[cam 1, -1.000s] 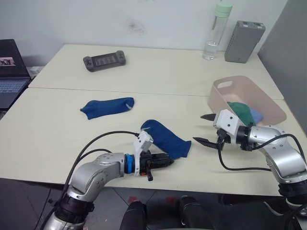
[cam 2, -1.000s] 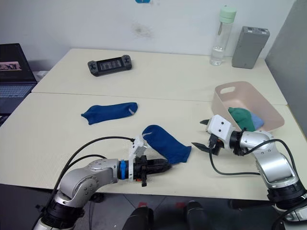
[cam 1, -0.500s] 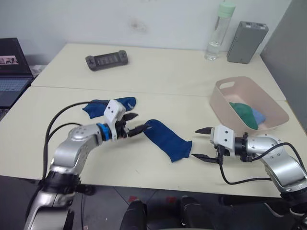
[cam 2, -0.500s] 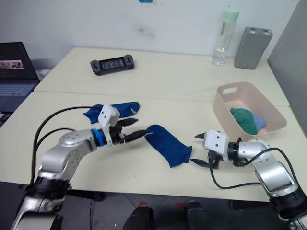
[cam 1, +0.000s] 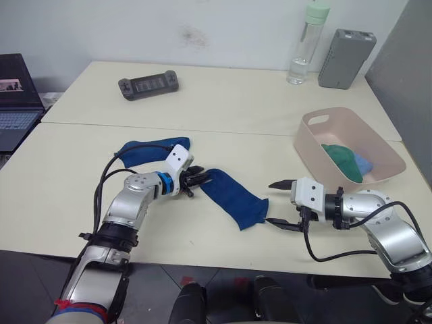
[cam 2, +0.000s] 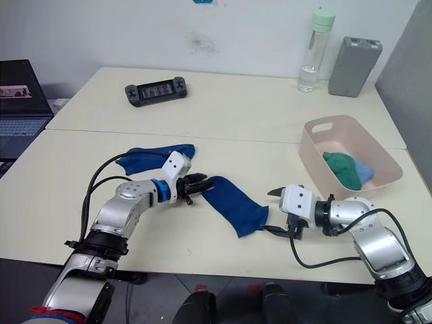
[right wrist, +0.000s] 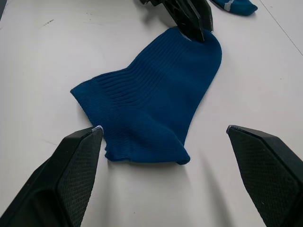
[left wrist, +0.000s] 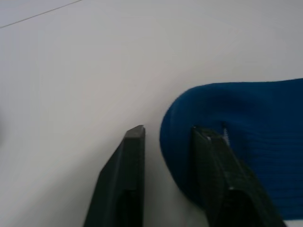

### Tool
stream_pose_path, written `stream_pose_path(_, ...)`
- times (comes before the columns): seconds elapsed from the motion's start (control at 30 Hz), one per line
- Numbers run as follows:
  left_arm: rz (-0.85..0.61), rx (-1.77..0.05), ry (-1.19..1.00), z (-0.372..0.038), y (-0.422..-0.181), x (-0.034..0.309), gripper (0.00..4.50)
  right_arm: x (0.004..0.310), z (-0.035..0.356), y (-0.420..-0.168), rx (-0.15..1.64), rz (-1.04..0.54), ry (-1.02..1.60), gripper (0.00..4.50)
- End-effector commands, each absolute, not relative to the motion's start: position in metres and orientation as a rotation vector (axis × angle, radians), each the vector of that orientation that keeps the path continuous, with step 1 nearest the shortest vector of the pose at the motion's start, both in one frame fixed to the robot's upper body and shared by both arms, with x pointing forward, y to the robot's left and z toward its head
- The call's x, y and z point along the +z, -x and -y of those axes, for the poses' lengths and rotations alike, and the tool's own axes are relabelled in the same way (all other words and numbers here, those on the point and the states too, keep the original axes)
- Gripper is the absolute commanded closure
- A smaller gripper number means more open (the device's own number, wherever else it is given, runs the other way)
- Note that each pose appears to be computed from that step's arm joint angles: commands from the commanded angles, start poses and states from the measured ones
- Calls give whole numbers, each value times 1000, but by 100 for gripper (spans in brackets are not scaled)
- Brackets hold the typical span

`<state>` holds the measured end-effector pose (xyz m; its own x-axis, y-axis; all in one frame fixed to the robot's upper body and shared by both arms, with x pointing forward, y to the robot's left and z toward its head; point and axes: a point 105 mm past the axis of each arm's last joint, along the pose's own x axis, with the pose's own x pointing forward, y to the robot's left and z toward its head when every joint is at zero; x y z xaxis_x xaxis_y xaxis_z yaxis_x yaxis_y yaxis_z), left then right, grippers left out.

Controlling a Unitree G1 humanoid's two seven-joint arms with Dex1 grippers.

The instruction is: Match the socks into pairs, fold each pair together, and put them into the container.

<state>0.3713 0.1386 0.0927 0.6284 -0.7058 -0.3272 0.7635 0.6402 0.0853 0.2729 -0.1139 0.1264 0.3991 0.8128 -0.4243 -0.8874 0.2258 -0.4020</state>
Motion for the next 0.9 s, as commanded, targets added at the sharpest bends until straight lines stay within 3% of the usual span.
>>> stream_pose_path(0.03,-268,-840,-186,-143,-361,98,429,132,113,-273,1178,-113,673,0)
stream_pose_path(0.07,-265,-830,-178,-144,-360,99,448,131,113,-274,1178,-120,671,0)
stream_pose_path(0.47,-207,-666,-89,-169,-303,114,448,108,117,-269,1086,-445,310,0)
stream_pose_path(0.73,-194,-617,-25,-160,-296,116,448,107,96,-274,1021,-535,57,0)
stream_pose_path(0.83,-205,-618,-28,-159,-294,114,450,105,95,-276,999,-547,40,60)
stream_pose_path(0.9,-210,-618,-29,-159,-293,114,450,106,95,-278,986,-549,24,129)
